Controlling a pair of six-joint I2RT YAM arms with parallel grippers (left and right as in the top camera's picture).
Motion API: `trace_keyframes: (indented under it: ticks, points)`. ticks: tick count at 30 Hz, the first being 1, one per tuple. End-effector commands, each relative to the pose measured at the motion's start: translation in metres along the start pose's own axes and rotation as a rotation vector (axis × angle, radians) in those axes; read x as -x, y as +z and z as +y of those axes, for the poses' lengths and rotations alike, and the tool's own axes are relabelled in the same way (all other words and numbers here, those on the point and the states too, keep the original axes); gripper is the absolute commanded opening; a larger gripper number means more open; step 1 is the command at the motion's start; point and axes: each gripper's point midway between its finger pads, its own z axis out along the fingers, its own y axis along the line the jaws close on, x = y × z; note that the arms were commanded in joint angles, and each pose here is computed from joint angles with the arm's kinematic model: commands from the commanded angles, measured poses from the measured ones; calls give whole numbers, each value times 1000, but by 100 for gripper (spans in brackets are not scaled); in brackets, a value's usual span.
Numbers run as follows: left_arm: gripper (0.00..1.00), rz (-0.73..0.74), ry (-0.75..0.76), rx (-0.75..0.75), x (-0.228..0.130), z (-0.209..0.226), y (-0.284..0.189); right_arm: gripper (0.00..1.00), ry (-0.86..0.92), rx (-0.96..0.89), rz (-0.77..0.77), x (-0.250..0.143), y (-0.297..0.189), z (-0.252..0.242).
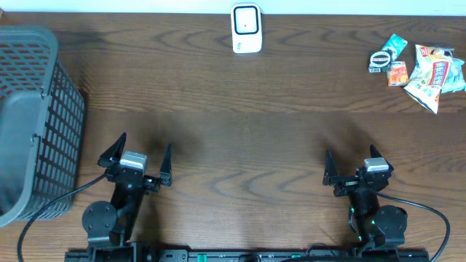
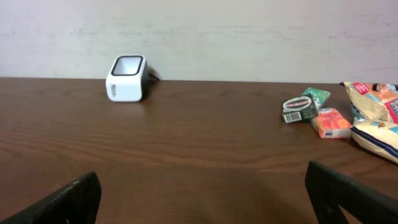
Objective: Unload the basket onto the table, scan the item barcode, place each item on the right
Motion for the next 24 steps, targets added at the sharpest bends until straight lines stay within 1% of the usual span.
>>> trace_keyframes:
  ticks: [1, 3, 9, 17, 19, 24]
  points:
    - [98, -30, -74, 62, -6, 10, -2, 99, -15, 3, -2, 0, 0, 1]
    - [98, -35, -113, 99, -13, 15, -2, 99, -15, 3, -3, 0, 0, 1]
    - [98, -79, -104, 119, -24, 17, -4, 99, -15, 3, -2, 0, 0, 1]
    - [98, -80, -104, 144, -24, 21, -6, 99, -15, 3, -2, 0, 0, 1]
    - [98, -61, -109, 143, -28, 21, -6, 99, -15, 3, -2, 0, 0, 1]
    - [98, 63, -139, 140, -59, 18, -6, 99, -15, 3, -2, 0, 0, 1]
